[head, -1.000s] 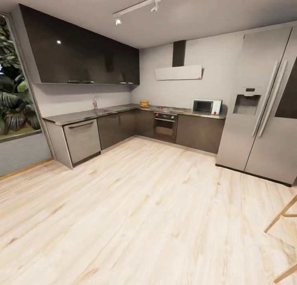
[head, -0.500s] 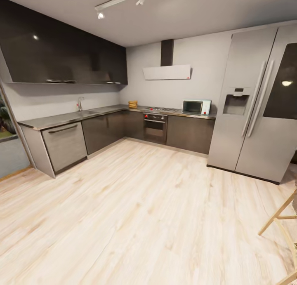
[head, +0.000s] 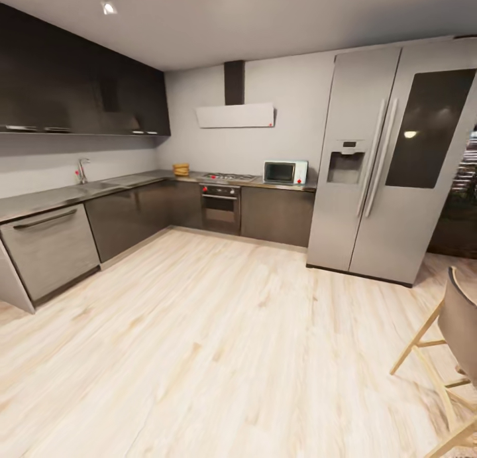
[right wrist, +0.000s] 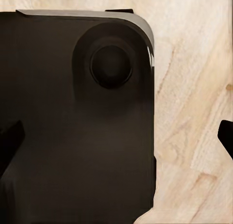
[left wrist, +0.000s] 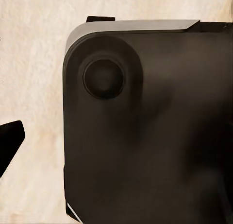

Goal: In the kitchen, take the popcorn bag from the countertop, put it into the microwave, and heat it until the popcorn is cooked so the cooked popcorn ends up inside the bag.

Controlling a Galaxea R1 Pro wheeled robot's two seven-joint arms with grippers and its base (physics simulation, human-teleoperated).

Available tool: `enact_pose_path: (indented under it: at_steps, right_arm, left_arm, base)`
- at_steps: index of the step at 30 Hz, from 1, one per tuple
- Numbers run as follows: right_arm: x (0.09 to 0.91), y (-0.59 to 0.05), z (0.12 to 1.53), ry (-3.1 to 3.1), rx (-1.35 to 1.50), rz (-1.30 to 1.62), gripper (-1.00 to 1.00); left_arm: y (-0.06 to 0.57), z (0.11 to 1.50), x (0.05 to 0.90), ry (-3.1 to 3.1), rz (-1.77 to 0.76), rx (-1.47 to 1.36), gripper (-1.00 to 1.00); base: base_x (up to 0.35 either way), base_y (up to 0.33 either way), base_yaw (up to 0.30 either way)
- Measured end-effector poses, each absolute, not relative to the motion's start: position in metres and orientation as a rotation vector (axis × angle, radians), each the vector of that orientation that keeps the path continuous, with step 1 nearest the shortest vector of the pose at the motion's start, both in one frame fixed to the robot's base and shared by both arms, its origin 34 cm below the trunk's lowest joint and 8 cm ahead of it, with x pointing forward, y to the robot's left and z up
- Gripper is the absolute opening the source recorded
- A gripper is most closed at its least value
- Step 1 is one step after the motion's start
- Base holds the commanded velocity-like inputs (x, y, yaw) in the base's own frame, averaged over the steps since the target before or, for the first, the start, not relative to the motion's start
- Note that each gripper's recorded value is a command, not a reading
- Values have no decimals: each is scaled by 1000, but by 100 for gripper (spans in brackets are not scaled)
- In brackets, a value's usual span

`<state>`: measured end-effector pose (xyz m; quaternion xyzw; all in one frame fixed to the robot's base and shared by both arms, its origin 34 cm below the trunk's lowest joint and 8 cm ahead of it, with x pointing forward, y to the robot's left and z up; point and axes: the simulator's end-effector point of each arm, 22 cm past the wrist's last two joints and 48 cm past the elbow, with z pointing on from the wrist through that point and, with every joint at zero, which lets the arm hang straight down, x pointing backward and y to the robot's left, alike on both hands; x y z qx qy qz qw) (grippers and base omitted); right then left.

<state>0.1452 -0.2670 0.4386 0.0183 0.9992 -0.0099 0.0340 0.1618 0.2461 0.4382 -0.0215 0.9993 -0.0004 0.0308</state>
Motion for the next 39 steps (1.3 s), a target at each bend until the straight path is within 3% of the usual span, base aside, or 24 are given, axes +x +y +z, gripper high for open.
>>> enact_pose_path:
  at_steps: [18, 28, 39]
  right_arm:
    - [142, -267, 439, 3082, 52, -34, 100]
    - [138, -267, 439, 3091, 53, -34, 100]
    - [138, -267, 438, 3094, 36, -33, 100]
  left_arm:
    - [246, 438, 158, 3088, -1, -67, 100]
    - [246, 438, 155, 3098, 0, -69, 100]
    - [246, 438, 154, 3099, 0, -69, 100]
  base:
    - [326, 0, -63]
    - [326, 0, -217]
    - [326, 22, -17]
